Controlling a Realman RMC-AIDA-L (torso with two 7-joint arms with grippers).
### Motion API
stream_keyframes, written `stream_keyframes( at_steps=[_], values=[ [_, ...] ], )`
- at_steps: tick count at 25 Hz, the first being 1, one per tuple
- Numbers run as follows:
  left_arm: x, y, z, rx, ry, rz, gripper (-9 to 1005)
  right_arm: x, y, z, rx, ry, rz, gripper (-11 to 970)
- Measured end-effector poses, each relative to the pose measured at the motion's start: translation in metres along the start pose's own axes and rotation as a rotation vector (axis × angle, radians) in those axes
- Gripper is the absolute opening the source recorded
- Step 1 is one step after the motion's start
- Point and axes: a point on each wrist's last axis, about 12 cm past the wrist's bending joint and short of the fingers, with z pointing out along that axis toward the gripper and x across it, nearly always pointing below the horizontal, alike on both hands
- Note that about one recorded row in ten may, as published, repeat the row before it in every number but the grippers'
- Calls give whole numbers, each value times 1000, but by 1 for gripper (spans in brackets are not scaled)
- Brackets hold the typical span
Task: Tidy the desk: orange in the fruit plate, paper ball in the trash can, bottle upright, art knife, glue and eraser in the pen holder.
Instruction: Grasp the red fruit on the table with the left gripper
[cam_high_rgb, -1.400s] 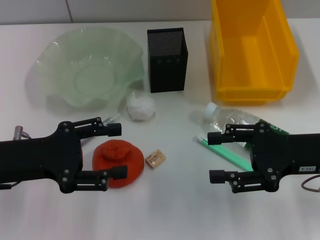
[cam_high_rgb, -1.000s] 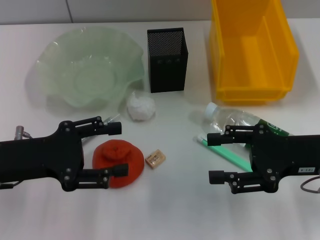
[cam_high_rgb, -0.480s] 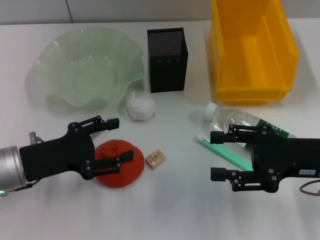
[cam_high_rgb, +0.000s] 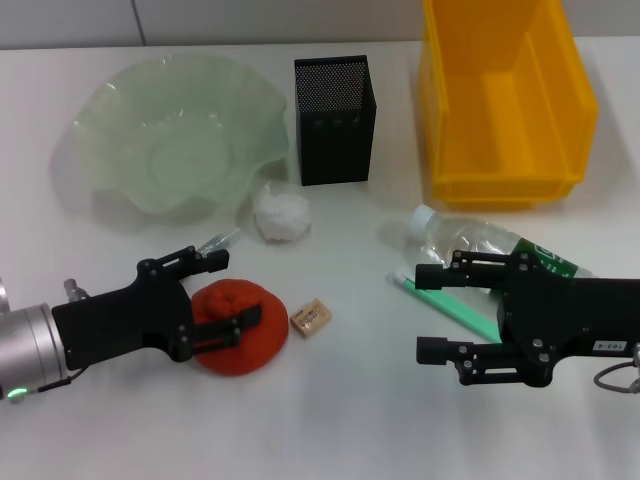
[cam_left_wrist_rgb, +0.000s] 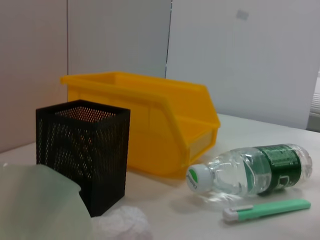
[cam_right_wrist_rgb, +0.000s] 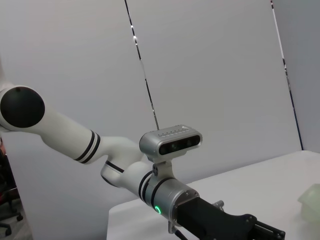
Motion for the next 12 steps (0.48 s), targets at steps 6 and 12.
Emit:
stream_keyframes(
  at_steps=[6,12],
  values=[
    [4,-3,0,6,11,15,787,0,0,2,-6,-4,6,738],
    [5,0,1,-24,21,-21,735,-3,-2,5,-19,-9,-2,738]
  ],
)
